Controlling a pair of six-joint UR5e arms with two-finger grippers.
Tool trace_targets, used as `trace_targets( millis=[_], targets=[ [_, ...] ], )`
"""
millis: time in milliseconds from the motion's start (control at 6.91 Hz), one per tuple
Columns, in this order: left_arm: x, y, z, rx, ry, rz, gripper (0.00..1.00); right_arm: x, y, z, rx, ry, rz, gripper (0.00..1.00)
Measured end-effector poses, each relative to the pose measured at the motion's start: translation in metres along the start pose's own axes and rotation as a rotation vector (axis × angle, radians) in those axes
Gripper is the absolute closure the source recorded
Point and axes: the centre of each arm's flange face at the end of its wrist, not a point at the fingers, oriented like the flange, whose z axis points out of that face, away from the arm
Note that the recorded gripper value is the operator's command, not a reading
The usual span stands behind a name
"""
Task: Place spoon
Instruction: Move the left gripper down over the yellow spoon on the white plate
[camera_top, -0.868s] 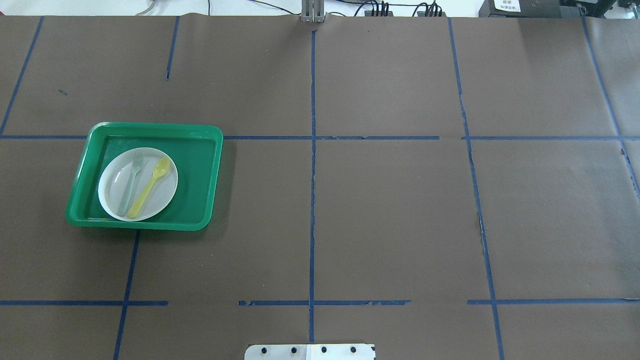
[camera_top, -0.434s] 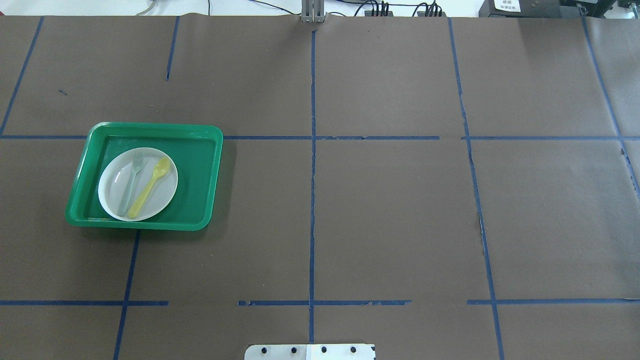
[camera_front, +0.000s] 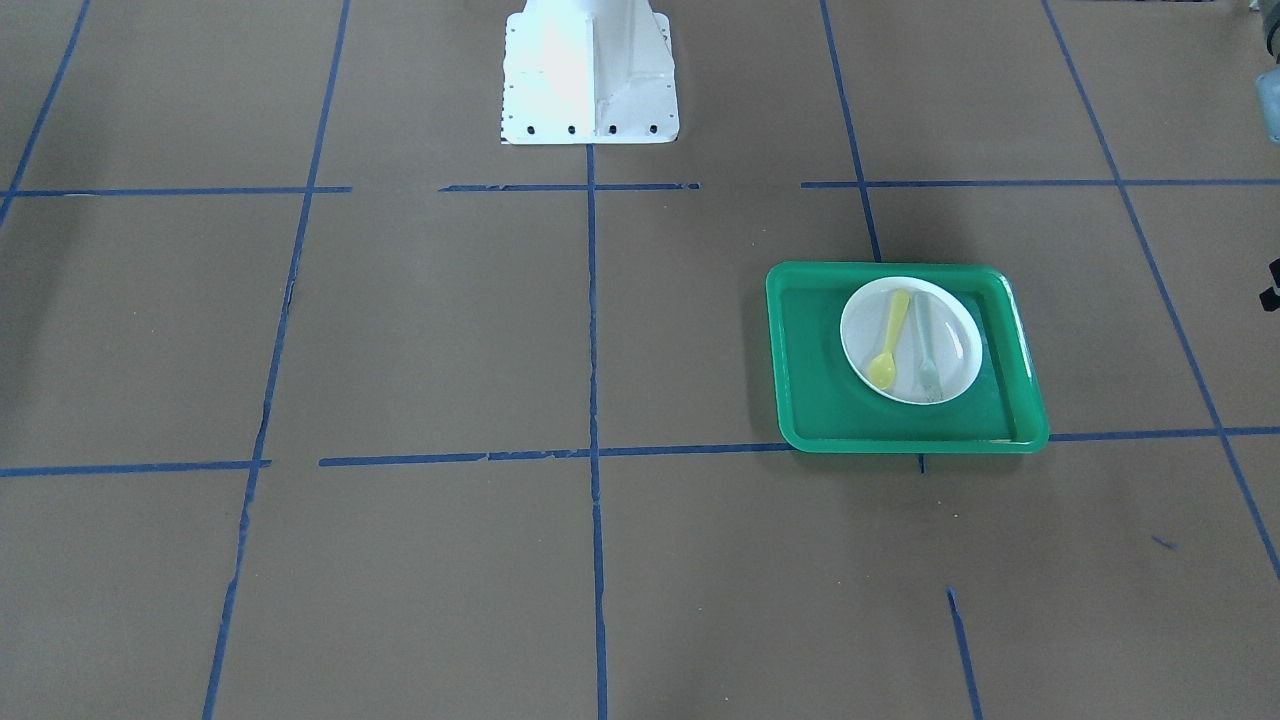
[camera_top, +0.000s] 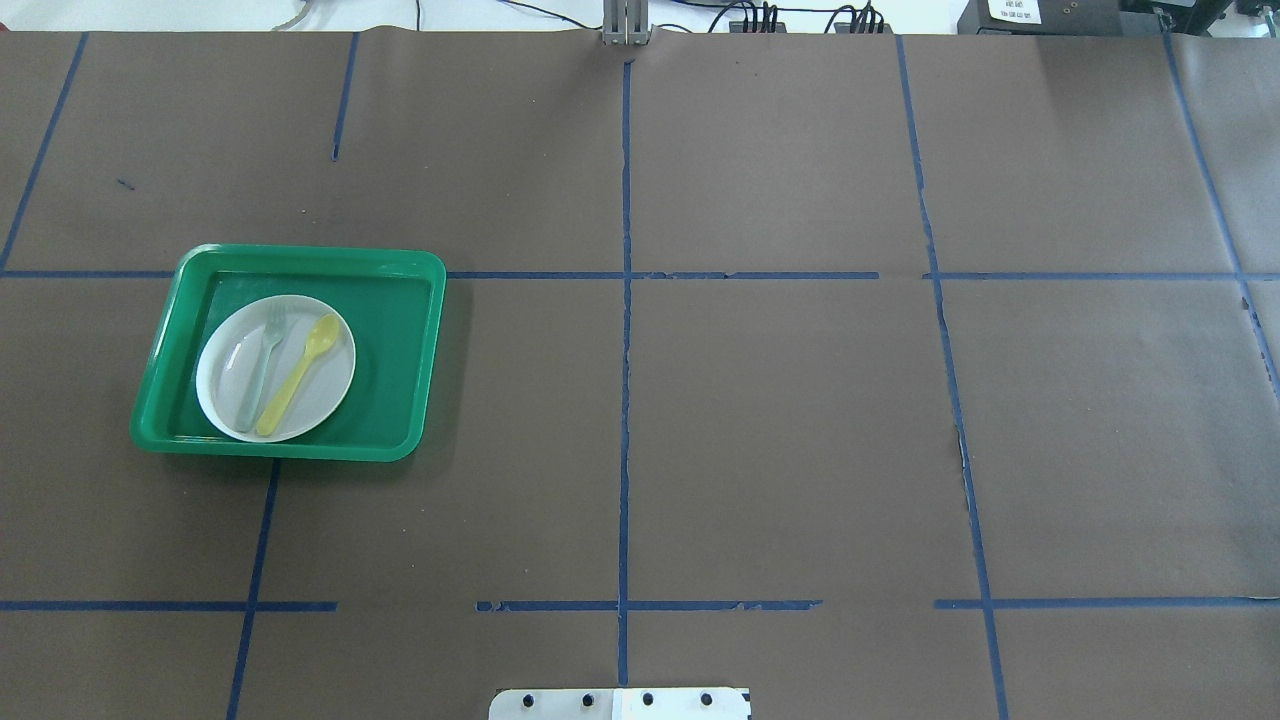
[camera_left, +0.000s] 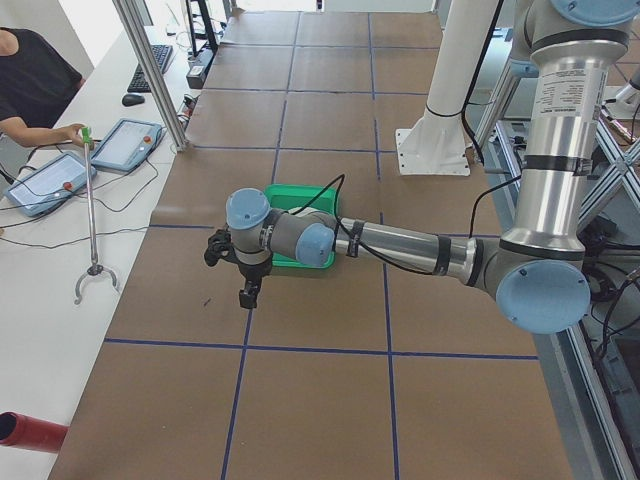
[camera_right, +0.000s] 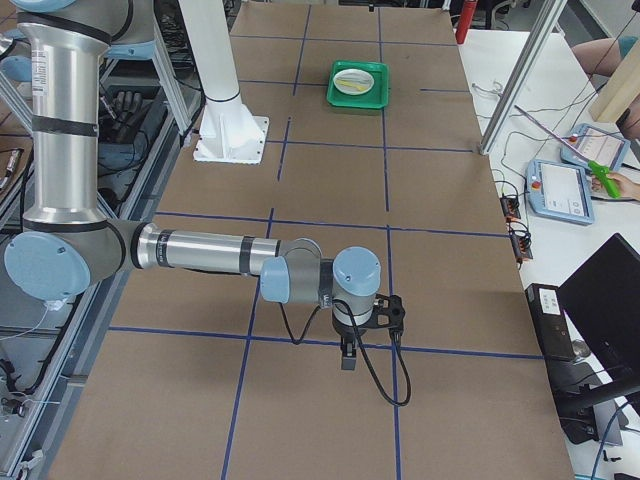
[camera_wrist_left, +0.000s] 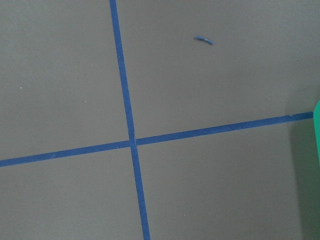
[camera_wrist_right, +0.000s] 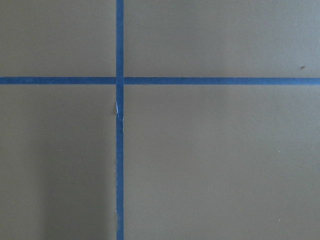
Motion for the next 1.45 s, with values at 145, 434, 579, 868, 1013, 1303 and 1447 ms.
trace_targets(
  millis=[145,434,579,868,1013,1303,1447],
  targets=[
    [0.043,-0.010,0.020,0.019,0.036,0.011,0.02,0.000,0.000,0.000,0.000,0.000,0.000,0.00],
    [0.125,-0.028,0.050,0.035,0.096,-0.003,0.07,0.000,0.000,0.000,0.000,-0.001,0.000,0.00],
    [0.172,-0.036,0.069,0.038,0.085,0.002,0.08,0.000,0.000,0.000,0.000,-0.001,0.000,0.00],
    [0.247,-0.034,0.106,0.032,0.060,0.043,0.11,0.000,0.000,0.000,0.000,-0.001,0.000,0.00],
    [0.264,-0.033,0.114,0.025,0.063,0.059,0.13,0.000,0.000,0.000,0.000,-0.001,0.000,0.00],
    [0.286,-0.026,0.127,0.001,0.073,0.086,0.17,0.000,0.000,0.000,0.000,-0.001,0.000,0.00],
    [0.290,-0.022,0.133,-0.010,0.075,0.092,0.18,0.000,0.000,0.000,0.000,-0.001,0.000,0.00]
  ],
)
